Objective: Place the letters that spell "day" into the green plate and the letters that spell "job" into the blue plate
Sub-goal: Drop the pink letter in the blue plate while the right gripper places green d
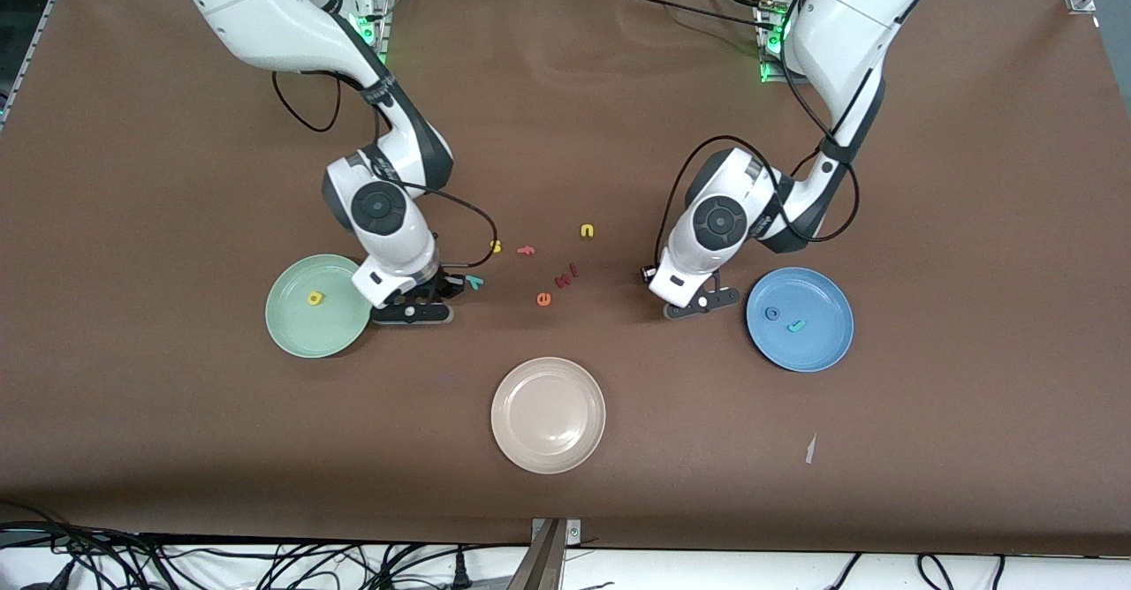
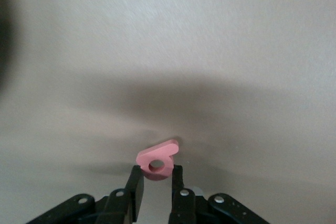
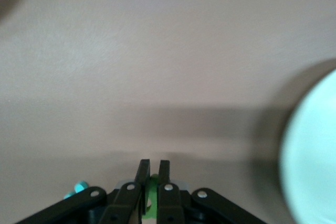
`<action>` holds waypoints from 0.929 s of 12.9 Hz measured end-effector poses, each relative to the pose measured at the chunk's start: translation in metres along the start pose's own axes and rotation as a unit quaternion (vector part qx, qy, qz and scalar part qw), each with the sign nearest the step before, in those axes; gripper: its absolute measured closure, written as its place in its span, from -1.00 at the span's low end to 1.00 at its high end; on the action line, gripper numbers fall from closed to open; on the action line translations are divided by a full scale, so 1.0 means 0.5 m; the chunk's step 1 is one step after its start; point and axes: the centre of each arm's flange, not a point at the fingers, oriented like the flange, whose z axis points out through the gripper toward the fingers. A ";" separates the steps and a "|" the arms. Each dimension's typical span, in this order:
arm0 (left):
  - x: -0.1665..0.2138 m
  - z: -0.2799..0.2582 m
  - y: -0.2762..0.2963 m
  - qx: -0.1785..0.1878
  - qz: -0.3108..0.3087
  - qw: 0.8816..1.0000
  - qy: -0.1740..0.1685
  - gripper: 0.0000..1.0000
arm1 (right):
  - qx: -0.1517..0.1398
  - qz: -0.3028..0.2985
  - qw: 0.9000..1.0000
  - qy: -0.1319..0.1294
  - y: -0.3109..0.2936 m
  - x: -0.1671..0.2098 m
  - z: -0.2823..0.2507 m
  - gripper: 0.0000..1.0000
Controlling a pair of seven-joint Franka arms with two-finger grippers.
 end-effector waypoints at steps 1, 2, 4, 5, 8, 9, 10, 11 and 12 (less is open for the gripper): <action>0.006 -0.007 -0.007 0.000 0.002 1.000 0.001 0.49 | -0.006 -0.015 1.000 -0.003 0.033 0.011 -0.034 0.81; 0.009 -0.013 -0.010 0.000 0.005 1.000 0.002 0.49 | -0.010 -0.032 0.999 -0.005 0.076 0.024 -0.060 0.81; 0.031 -0.035 -0.031 0.001 0.026 1.000 0.009 0.49 | -0.015 -0.064 0.998 -0.010 0.189 0.042 -0.075 0.81; 0.057 -0.058 -0.063 0.007 0.050 0.999 0.012 0.49 | -0.017 -0.077 0.997 -0.017 0.251 0.045 -0.066 0.81; 0.153 -0.135 -0.215 0.019 0.125 0.992 0.008 0.49 | -0.016 -0.081 0.996 -0.037 0.361 0.034 -0.026 0.74; 0.183 -0.152 -0.270 0.018 0.151 0.988 0.008 0.49 | -0.008 -0.074 0.996 -0.040 0.359 0.028 -0.019 0.52; 0.211 -0.162 -0.326 0.016 0.177 0.984 0.008 0.40 | 0.005 -0.065 0.997 -0.043 0.344 0.023 -0.016 0.30; 0.234 -0.166 -0.378 0.014 0.202 0.979 0.006 0.21 | 0.016 -0.055 0.997 -0.044 0.320 0.019 -0.018 0.07; 0.250 -0.167 -0.417 0.012 0.221 0.975 0.006 -0.01 | 0.023 -0.041 0.998 -0.043 0.283 0.015 -0.023 -0.16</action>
